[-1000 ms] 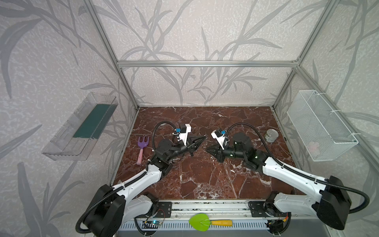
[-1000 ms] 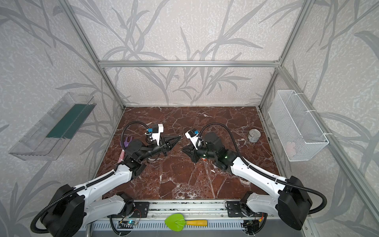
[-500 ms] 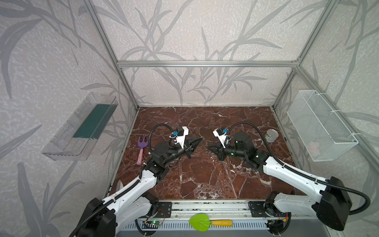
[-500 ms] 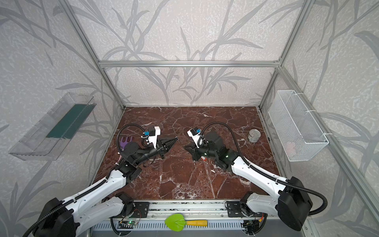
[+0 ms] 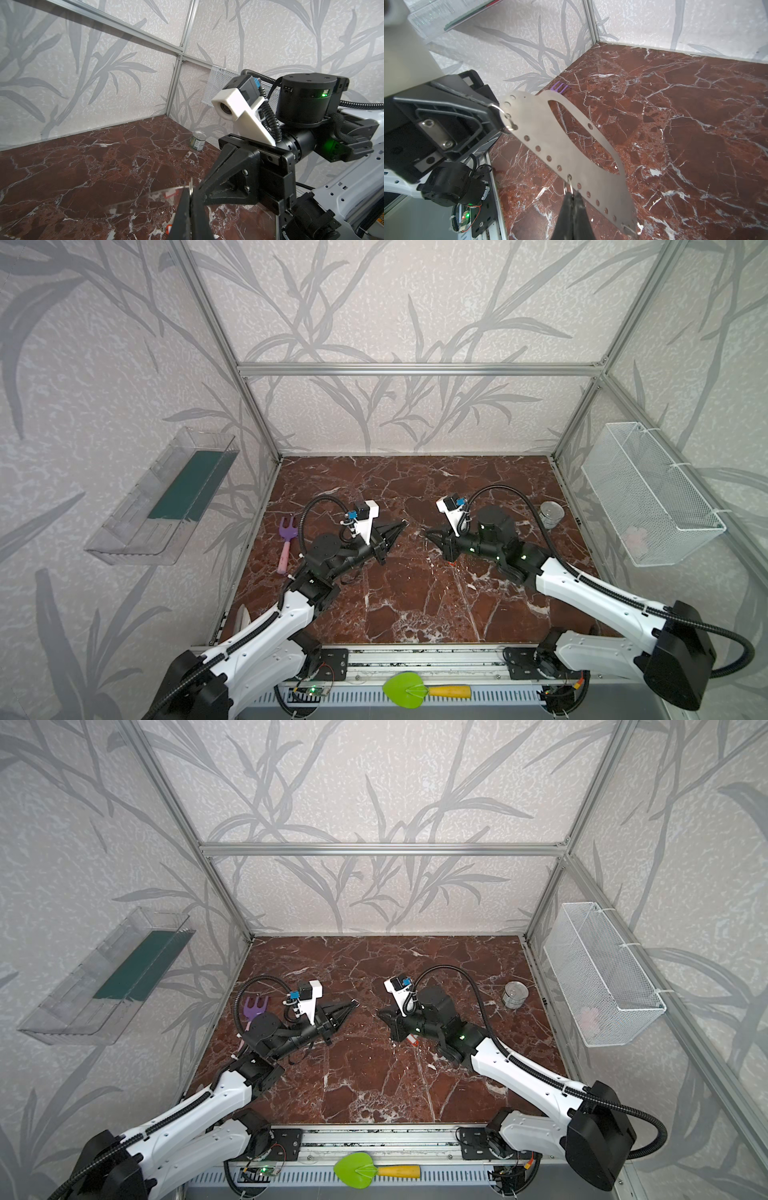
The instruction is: Put the keys on the keyring
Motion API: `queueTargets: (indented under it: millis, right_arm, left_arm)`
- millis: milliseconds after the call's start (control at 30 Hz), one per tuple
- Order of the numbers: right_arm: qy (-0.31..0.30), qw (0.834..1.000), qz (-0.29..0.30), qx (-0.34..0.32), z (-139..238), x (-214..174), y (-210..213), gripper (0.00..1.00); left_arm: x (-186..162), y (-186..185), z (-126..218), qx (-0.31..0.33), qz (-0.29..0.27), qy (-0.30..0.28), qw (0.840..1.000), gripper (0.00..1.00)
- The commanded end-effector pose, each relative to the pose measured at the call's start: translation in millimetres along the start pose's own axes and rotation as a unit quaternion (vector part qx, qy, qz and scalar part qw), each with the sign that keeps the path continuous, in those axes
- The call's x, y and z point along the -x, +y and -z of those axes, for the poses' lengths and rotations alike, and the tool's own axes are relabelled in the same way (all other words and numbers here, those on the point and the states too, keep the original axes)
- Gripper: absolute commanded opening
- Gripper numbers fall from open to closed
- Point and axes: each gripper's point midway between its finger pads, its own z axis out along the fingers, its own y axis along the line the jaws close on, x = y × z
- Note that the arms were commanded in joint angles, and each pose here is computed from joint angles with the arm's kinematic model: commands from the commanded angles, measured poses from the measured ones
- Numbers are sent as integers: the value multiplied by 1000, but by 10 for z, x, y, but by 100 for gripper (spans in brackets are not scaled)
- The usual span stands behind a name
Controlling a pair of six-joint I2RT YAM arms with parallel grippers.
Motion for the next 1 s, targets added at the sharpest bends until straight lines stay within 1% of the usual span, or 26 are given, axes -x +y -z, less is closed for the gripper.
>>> queueTargets:
  millis: [0,167,233,267,367,400,500,667,700,833,867,967]
  right_arm:
    - [-40,999,6,-19,69,297,-8,0]
    - [-39,997,2,-66,106,333,-154,0]
    - [-32,997,2,-70,104,354,-156,0]
    - [-27,998,4,-65,101,370,-131,0]
    - [-8,998,18,-57,97,401,-79,0]
    - [-6,998,24,-59,102,404,-78,0]
    - [-18,997,37,-67,147,423,-102,0]
    - [-50,996,72,-34,183,477,11,0]
    - [-56,995,84,-15,192,483,76,0]
    - [-86,988,123,37,229,480,236,0]
    - [-88,987,128,40,229,472,236,0]
    - [-101,980,155,79,260,454,323,0]
  left_arm:
    - [9,-35,-6,0,-12,4,1000,0]
    - [-29,-26,7,11,-32,16,999,0]
    - [-40,-3,14,21,-35,18,999,0]
    - [-41,17,20,28,-35,18,999,2]
    - [-62,56,39,41,-36,22,998,17]
    - [-62,58,46,43,-37,23,998,20]
    - [-35,-5,71,31,-40,18,999,24]
    - [43,-113,121,14,-50,3,999,26]
    - [45,-121,124,12,-53,2,999,26]
    - [38,-178,115,-2,-58,6,998,26]
    - [36,-201,111,-8,-59,8,998,26]
    - [13,-259,99,-24,-62,16,998,26]
